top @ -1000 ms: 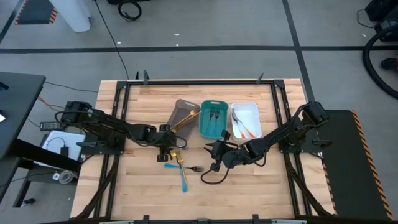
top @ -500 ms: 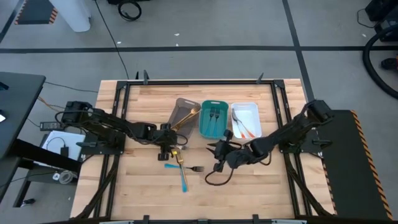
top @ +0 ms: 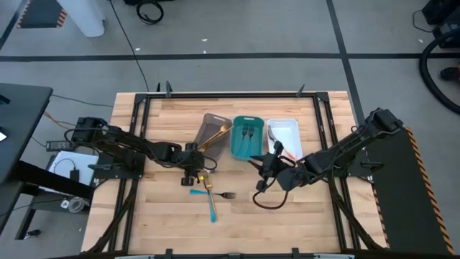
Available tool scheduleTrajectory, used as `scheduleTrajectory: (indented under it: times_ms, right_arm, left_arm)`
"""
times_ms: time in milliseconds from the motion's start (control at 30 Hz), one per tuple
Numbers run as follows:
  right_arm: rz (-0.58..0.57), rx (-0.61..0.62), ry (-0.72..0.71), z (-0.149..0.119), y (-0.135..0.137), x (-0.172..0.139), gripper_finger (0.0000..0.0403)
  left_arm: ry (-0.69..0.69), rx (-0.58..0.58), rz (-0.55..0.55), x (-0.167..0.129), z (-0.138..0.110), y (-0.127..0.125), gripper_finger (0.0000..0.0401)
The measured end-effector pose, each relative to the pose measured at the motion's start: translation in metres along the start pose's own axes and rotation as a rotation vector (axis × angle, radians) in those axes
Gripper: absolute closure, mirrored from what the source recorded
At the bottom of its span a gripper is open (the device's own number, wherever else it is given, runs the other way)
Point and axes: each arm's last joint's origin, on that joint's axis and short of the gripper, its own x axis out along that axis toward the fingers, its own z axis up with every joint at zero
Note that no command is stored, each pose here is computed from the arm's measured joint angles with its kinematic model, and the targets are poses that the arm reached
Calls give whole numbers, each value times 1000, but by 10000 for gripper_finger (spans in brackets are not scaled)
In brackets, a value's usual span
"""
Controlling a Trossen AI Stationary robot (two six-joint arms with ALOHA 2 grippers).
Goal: Sort silverware by color (type)
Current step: Put the orange fork into the white bin
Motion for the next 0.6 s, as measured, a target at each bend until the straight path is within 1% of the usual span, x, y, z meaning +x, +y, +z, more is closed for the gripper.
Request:
scheduleTrajectory:
  times_ms: [133, 267, 400, 600]
  right_arm:
    - [-12, -8, -6, -1, 1, 1, 322]
    - [-13, -10, -8, -2, 2, 2, 322]
    - [-11, -5, -11, -1, 3, 2, 322]
    - [-10, -5, -11, -1, 3, 2, 322]
  left_arm:
    - [24, 14, 15, 9, -2, 0, 254]
    - [33, 17, 34, 10, -3, 0, 267]
    - [39, 35, 33, 11, -3, 0, 303]
    - [46, 54, 36, 11, -4, 0, 379]
